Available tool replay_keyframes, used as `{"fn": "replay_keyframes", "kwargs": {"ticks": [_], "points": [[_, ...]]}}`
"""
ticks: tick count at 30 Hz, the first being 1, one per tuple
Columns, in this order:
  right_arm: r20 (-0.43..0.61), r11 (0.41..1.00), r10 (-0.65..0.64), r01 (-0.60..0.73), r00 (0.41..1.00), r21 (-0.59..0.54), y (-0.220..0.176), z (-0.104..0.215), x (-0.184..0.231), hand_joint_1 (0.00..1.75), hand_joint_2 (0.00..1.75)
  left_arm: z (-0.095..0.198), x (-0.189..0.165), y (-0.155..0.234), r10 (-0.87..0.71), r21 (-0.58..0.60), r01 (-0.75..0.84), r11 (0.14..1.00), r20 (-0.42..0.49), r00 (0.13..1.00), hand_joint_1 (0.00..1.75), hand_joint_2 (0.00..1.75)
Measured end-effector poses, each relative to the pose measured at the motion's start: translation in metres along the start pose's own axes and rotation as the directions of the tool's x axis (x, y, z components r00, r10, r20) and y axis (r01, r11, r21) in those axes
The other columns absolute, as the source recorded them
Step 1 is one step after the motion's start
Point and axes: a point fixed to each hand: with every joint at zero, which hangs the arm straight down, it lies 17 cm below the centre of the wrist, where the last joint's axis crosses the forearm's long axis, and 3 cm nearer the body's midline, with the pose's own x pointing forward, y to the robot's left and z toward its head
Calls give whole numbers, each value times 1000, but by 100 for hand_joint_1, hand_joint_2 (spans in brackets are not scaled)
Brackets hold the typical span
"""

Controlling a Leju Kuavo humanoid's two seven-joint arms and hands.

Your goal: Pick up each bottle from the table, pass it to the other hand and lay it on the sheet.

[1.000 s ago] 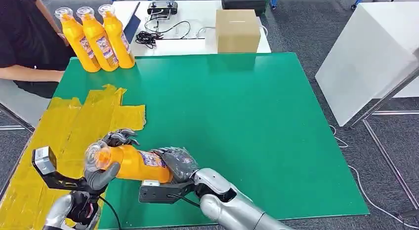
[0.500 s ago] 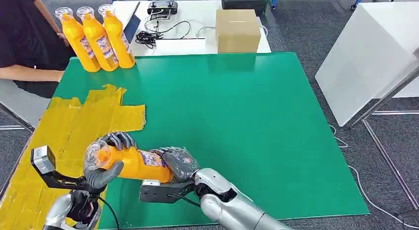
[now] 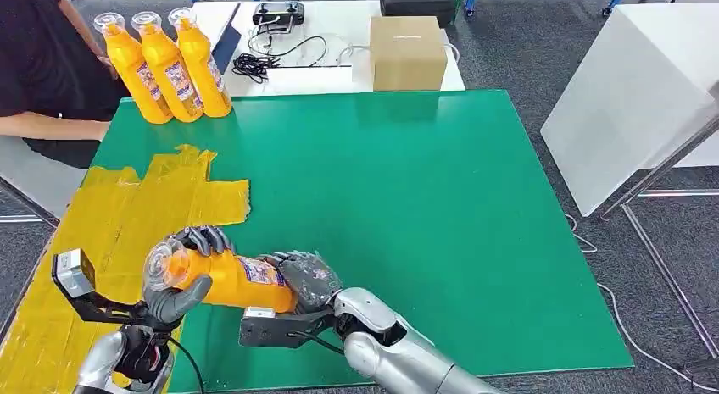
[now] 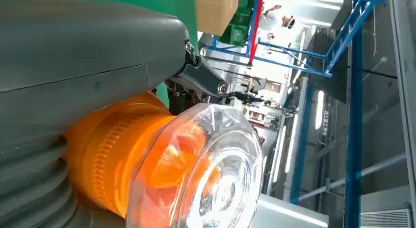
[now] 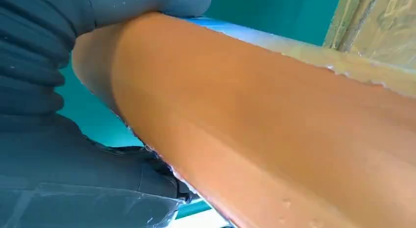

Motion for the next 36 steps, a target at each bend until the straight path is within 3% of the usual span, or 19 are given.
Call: {"fn": "replay_keyframes", "kwargs": {"ticks": [25, 30, 36], "points": [[-2, 999, 2, -2, 1000, -48, -10, 6, -2, 0, 0, -3, 0, -3, 24, 5, -24, 1000, 15, 1000, 175, 175], [25, 983, 26, -21, 999, -181, -39, 23, 4, 0, 0, -1, -1, 11, -80, 74, 79, 994, 10, 997, 175, 175], [73, 916, 69, -34, 995, -399, -104, 77, 13, 0, 0, 18, 8, 39, -216, 184, 213, 960, -1, 976, 175, 175]]}}
